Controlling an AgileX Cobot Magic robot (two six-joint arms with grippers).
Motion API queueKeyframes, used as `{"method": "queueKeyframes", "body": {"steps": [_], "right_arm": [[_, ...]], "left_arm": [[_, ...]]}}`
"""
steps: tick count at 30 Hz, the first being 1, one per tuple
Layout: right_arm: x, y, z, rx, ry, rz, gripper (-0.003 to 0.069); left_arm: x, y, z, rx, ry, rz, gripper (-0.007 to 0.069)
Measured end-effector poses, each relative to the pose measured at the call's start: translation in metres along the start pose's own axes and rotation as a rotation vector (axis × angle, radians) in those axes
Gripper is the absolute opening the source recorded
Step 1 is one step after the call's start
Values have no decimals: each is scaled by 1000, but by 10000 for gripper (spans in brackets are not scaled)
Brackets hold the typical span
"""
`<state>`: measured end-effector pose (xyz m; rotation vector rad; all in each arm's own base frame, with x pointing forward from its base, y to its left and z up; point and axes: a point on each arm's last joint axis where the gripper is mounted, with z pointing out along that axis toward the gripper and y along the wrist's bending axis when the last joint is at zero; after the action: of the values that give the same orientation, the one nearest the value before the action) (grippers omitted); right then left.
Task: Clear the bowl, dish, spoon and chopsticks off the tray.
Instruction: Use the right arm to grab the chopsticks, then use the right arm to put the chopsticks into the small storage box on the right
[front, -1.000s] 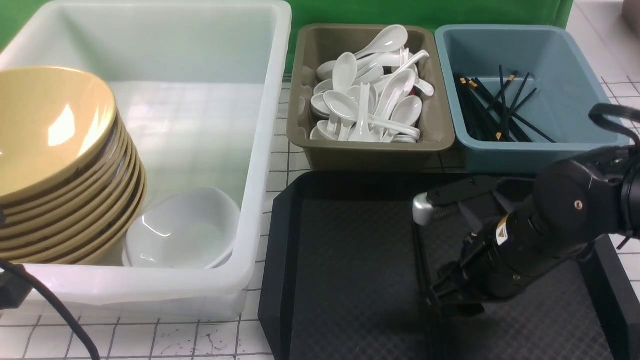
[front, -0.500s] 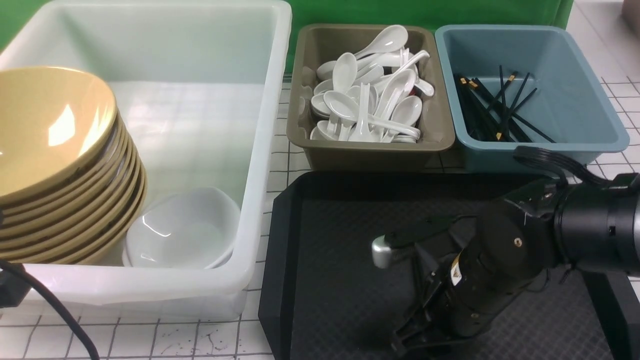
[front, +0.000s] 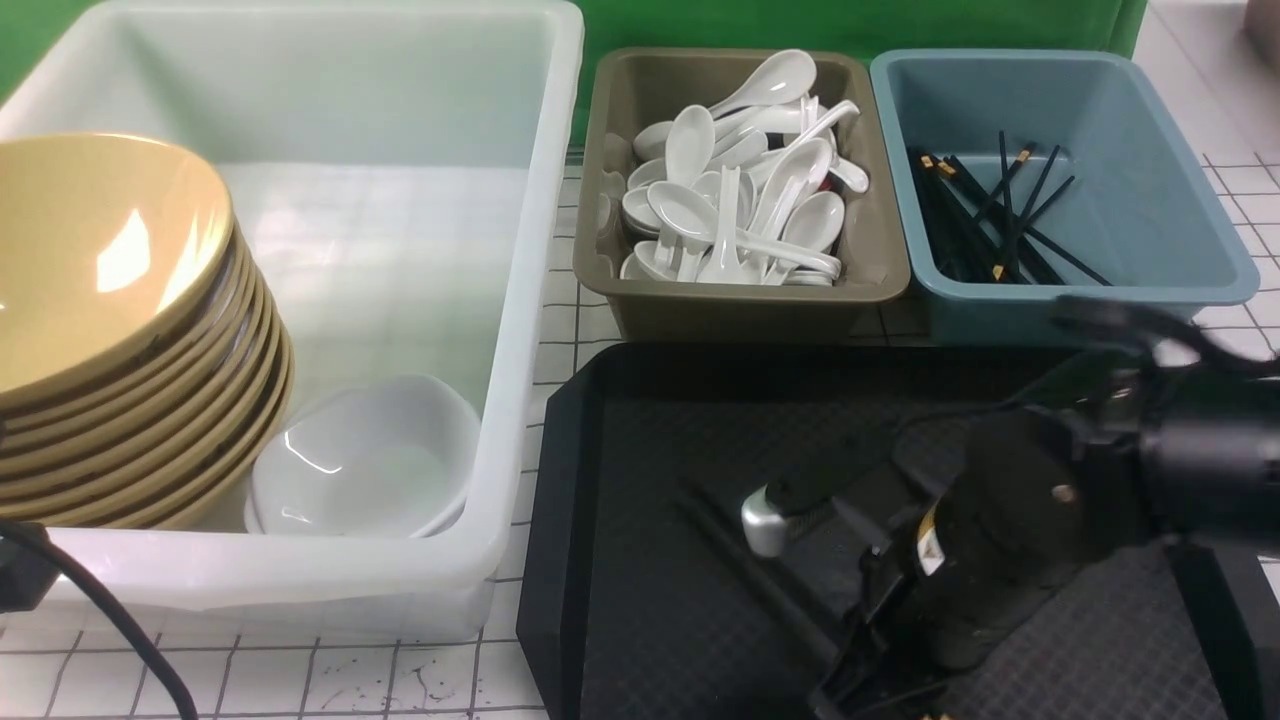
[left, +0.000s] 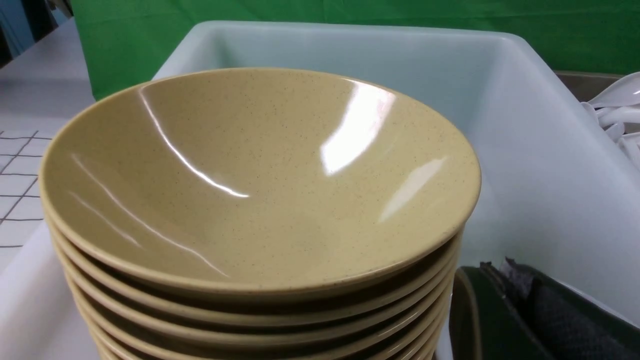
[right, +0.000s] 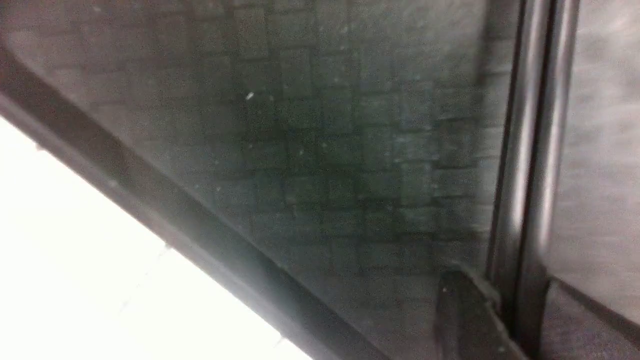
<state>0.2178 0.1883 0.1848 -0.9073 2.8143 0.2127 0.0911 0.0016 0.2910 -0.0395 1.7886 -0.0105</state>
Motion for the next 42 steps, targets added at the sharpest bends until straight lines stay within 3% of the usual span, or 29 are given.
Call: {"method": "queueKeyframes", "body": {"steps": [3,9,10,16,21,26,31,36,39,42], "right_arm": [[3,-5,-39,63,-130,-62,173],[3,-38,-104,175,-353,-8,173],[-8,-67,-137,253,-505,54,173],[-54,-153,-179,395,-731,258,173],[-108,-215,-142,410,-714,337,173],[-144,-266,-63,360,-494,433,173],[-152,-285,-9,307,-308,535,173],[-153,-284,-5,266,-287,576,186],[-153,-282,-12,258,-285,582,256],[-150,-275,-42,267,-303,547,382]], "left_arm": [[0,0,0,0,0,-1,-12],[0,0,0,3,-1,-8,-12],[0,0,0,3,-1,-11,-12],[-1,0,0,3,-10,-17,-12],[-1,0,0,2,-11,-19,-12],[0,0,0,1,-13,-20,-12],[7,1,3,-6,-5,-25,-12],[15,2,5,-15,2,-28,-12],[15,2,5,-15,4,-29,-12],[16,2,5,-11,15,-29,-12]]}}
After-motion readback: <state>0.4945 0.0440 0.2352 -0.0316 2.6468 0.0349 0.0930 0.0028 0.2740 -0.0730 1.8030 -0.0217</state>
